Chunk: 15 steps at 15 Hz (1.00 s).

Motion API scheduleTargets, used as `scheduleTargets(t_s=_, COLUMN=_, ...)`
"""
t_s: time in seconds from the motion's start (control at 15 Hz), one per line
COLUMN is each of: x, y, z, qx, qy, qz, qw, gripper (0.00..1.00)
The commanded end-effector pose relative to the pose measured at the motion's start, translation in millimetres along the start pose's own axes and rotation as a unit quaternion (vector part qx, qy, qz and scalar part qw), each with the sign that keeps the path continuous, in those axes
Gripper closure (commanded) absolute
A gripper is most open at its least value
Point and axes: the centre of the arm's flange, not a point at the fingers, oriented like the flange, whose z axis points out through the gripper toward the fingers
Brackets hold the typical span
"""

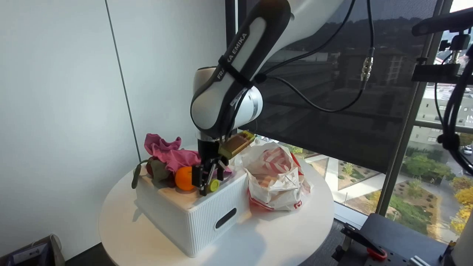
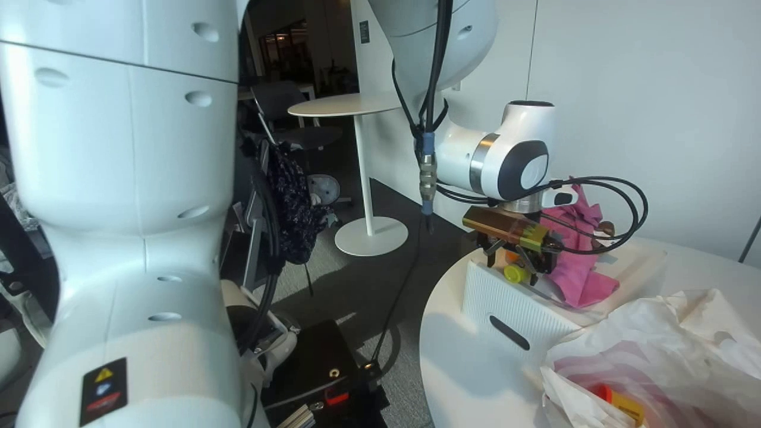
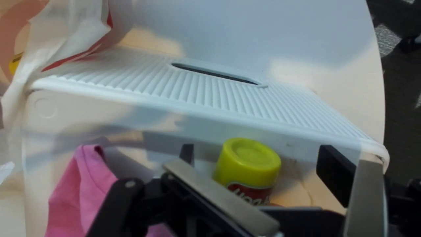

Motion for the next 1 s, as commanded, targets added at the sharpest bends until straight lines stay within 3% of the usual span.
scheduleTargets(t_s=0.0, x=8, y=-8, z=13, qx=-0.001, qy=0.003, qz=-0.012, qw=0.9999, gripper=0.34)
scheduleTargets(t_s=0.4, x=3, y=2, z=-19, qx=-0.011, qy=0.028, qz=-0.017, qw=0.9994, gripper=0.8)
scheduleTargets(t_s=0.67, x=-24, y=50, z=-60, qx=-0.069, qy=0.018, qz=-0.004, qw=0.9974, gripper=0.83)
scheduleTargets(t_s=0.93, x=-63, y=124, z=-111, qx=-0.152, qy=0.013, qz=0.06, qw=0.9865, gripper=0.83)
